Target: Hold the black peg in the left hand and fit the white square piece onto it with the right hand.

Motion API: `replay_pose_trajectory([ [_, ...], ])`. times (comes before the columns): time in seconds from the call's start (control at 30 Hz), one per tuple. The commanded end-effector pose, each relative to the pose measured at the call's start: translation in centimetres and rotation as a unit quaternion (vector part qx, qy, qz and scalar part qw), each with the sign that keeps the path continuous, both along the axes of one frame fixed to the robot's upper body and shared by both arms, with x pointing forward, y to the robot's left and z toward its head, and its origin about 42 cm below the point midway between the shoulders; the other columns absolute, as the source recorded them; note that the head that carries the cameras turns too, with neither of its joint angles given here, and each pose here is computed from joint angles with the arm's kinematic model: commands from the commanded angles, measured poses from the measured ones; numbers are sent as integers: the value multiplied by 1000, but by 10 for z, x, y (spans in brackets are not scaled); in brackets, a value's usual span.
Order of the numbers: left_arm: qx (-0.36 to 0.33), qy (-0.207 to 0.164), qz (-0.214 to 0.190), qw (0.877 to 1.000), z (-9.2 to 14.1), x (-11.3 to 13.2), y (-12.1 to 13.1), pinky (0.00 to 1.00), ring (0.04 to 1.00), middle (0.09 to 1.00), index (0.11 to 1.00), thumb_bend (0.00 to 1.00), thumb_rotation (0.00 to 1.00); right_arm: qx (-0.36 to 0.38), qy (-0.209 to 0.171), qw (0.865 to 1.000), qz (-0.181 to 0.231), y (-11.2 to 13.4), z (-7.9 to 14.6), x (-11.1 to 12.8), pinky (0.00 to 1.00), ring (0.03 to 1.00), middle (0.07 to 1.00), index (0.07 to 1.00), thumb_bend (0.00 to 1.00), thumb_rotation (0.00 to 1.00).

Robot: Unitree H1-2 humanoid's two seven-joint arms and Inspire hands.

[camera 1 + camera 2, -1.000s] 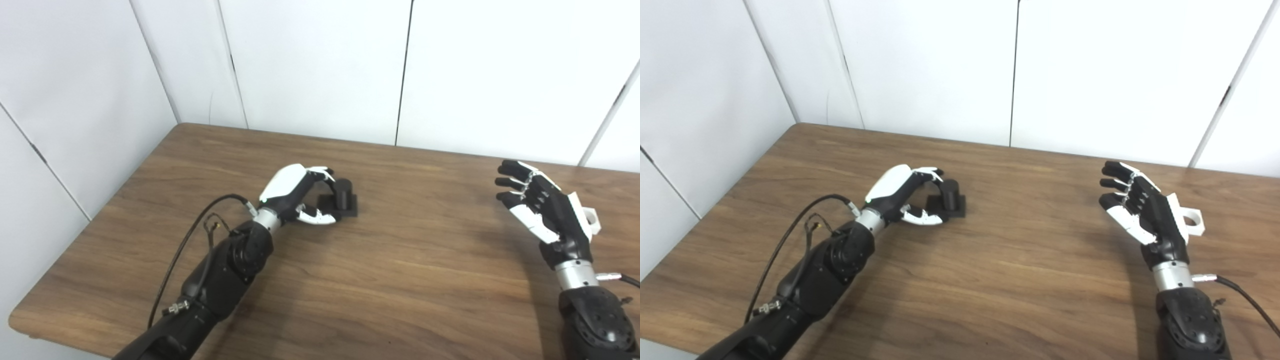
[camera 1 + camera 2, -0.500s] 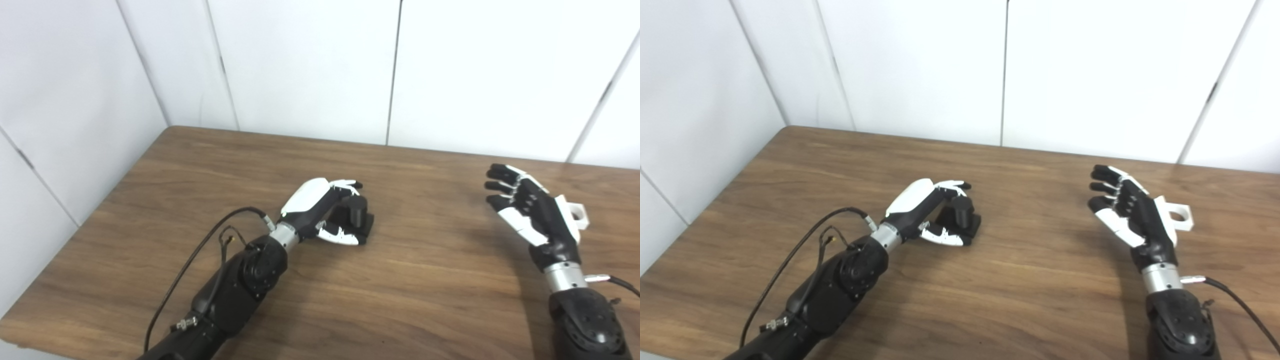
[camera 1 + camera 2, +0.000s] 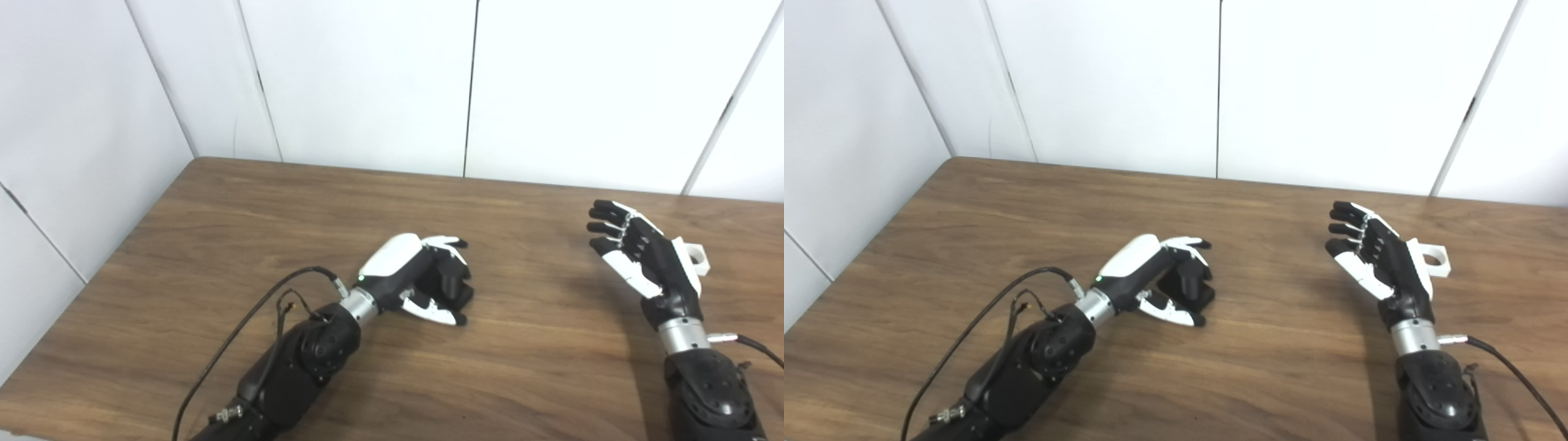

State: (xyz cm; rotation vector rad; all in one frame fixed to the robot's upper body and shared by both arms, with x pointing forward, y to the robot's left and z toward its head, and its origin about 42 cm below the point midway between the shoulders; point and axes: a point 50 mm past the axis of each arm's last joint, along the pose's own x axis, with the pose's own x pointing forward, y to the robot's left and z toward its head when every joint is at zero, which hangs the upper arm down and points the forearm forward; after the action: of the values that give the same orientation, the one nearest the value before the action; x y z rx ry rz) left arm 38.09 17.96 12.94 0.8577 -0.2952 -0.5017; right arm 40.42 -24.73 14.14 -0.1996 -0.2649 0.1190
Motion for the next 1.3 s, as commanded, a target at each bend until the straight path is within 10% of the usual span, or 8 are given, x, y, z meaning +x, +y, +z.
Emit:
replay_pose_trajectory([
  [0.0, 36, 68, -34, 996, -30, -17, -3, 760, 896, 875, 572, 866, 228, 0, -31, 1000, 2, 5, 12, 2, 627, 732, 779, 775, 782, 614],
  [1.27, 133, 34, 9, 991, -19, 15, 38, 751, 896, 885, 641, 744, 0, 13, -23, 1000, 7, 3, 11, 3, 646, 744, 784, 768, 803, 600],
])
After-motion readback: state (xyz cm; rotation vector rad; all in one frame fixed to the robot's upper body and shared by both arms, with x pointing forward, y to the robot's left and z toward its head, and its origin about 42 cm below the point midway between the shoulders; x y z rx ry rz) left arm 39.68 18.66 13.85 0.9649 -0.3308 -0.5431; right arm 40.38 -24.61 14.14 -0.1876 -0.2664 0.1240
